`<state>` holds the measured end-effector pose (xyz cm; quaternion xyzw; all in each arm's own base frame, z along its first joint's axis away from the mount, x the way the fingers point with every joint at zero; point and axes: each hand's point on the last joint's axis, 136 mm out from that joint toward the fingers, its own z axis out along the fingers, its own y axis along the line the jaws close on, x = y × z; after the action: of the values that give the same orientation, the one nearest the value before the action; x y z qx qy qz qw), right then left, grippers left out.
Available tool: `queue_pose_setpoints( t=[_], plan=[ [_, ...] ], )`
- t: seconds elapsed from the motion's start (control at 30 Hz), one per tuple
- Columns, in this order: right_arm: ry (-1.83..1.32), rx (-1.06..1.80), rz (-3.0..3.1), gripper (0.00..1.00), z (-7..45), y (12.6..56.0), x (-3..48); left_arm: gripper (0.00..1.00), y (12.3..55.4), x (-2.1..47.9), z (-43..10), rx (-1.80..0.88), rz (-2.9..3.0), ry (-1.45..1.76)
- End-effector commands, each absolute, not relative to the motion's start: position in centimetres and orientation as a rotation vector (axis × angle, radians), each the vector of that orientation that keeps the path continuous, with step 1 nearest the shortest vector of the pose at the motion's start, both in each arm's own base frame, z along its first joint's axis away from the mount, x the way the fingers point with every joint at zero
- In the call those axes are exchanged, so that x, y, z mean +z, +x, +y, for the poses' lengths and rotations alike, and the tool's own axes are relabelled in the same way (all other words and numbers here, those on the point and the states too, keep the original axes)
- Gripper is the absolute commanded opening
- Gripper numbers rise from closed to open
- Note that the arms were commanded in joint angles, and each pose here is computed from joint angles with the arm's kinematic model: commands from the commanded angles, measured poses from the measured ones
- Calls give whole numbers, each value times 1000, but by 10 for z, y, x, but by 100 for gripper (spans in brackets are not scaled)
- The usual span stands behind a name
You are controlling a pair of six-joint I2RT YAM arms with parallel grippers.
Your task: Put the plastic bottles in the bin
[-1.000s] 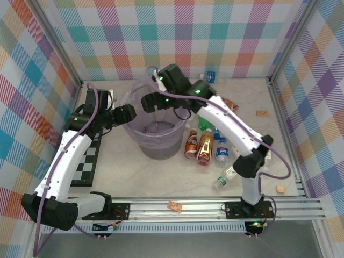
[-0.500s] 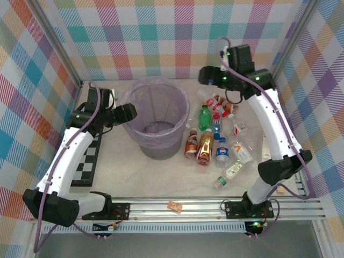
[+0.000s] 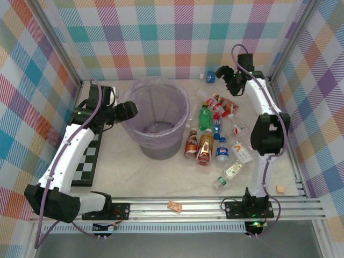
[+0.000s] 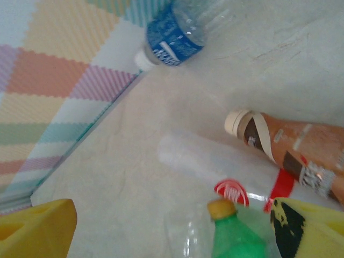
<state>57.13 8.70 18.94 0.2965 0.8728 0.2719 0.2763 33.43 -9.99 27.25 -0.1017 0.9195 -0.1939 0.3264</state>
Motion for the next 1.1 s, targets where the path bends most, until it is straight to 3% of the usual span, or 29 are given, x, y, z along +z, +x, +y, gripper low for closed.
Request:
queue_pose_setpoints(
  t=[0.0, 0.4, 0.83, 1.07],
  plan=[
    [873, 837, 2230, 92, 92, 611, 195, 75, 338, 280, -95, -490, 2389, -261],
    [1103, 893, 2158, 92, 91, 680, 107, 75, 343, 280, -93, -455, 2399, -239],
    [1238, 947, 1953, 93, 76, 719, 70, 76, 338, 283, -93, -468, 2396, -231],
    [1379, 929, 1911, 92, 49, 725, 25, 76, 337, 281, -89, -447, 2404, -242]
  ],
)
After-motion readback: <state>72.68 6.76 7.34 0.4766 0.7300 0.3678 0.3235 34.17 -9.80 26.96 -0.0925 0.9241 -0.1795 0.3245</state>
